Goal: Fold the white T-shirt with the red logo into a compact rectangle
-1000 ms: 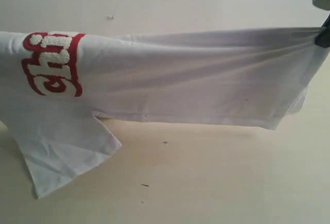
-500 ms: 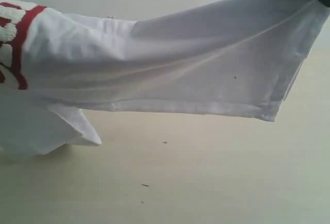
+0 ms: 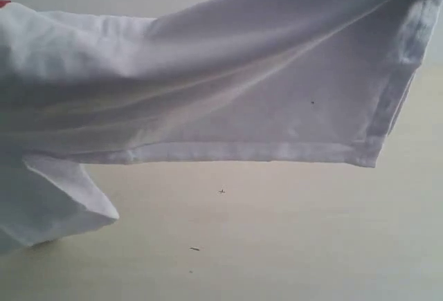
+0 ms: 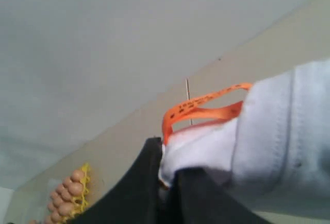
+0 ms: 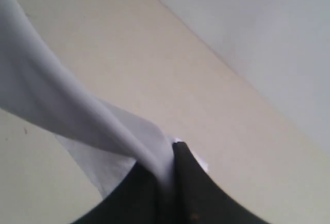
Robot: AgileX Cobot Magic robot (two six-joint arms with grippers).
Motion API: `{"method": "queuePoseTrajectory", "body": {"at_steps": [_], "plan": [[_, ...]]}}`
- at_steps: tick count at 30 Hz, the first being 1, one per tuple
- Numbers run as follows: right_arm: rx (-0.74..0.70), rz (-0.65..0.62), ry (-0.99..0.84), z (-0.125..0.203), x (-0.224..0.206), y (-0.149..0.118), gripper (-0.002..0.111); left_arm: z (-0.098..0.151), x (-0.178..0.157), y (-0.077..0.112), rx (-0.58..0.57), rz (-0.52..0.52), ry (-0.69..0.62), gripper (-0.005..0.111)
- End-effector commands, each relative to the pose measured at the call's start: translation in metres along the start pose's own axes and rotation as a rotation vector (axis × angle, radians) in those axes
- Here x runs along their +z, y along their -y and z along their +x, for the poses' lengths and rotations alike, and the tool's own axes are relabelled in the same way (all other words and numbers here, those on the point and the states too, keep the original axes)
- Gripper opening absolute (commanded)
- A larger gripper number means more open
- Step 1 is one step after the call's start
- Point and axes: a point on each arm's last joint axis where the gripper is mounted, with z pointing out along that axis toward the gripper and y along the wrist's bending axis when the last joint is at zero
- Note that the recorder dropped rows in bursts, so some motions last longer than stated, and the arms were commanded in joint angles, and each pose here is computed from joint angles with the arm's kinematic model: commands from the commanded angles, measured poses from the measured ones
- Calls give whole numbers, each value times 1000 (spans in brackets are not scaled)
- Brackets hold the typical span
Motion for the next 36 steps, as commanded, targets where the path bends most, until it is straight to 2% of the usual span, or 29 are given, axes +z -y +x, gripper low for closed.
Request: {"method": "queuePoseTrajectory", "body": {"at_steps": [1, 6, 8, 10, 14, 19, 24, 27, 31, 36], "plan": [[260, -63, -177, 16, 24, 11, 0, 4, 22, 17, 84, 172, -143, 0], [501, -105, -289, 28, 64, 29, 0, 6, 58, 52, 195, 482, -290, 0], [528, -107, -349, 36, 79, 36, 0, 6, 74, 63, 234, 559, -318, 0], [527, -107, -419, 46, 95, 44, 0, 5, 92, 71, 259, 589, -334, 0], [517, -159, -539, 69, 132, 56, 0, -3, 131, 85, 270, 560, -267, 0], [469, -36, -445, 83, 177, 83, 0, -11, 177, 103, 274, 499, -155, 0], [388, 113, -341, 94, 210, 107, 0, -8, 226, 129, 325, 457, -76, 0], [361, 211, -257, 94, 221, 120, 2, -6, 249, 137, 226, 409, -9, 0], [347, 330, -169, 96, 232, 134, 17, -1, 271, 139, 117, 347, 68, 0], [348, 465, -79, 98, 241, 148, 42, 10, 291, 140, 76, 300, 117, 3]]}}
